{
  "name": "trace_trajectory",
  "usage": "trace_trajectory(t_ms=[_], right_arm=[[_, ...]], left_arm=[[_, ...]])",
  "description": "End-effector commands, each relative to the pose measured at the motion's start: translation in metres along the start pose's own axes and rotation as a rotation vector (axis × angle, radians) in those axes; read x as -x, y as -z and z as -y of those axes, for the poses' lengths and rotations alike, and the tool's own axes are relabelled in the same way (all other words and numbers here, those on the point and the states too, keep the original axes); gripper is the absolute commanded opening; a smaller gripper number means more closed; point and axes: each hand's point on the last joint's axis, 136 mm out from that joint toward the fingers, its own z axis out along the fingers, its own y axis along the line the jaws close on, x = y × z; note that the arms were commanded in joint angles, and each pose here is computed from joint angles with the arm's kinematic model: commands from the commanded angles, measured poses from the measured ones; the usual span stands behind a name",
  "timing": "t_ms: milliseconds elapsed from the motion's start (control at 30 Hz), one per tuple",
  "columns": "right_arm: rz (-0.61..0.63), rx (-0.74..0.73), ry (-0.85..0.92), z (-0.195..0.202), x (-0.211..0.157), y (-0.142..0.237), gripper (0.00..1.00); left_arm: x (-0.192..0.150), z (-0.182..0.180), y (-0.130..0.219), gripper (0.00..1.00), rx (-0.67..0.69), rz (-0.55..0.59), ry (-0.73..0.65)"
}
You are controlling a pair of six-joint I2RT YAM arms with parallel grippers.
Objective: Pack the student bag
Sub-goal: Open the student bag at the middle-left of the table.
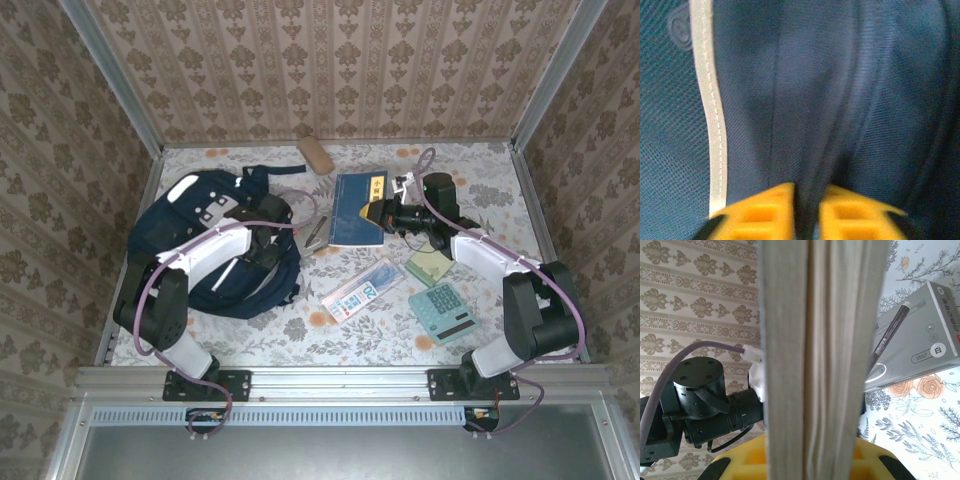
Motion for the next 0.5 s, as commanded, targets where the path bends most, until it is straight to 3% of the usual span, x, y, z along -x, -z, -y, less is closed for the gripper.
trace_trajectory(t_ms=[0,133,467], right_arm=[[0.024,0.026,0.039,-0.014,0.007,-0.003,0.0],[0.022,0.031,0.039,-0.021,0.004,-0.005,0.0],[-0.001,0.048,0.017,-0.05,-0.021,-0.045,0.0]], left_arm=[[-0.006,-0.017,-0.004,0.0,0.093,-0.027,-0.009],[0.004,-0.025,0.016,0.0,0.108,0.017,0.017],[0.059,-0.051,0.119,0.0,-0.001,0.233,0.111]])
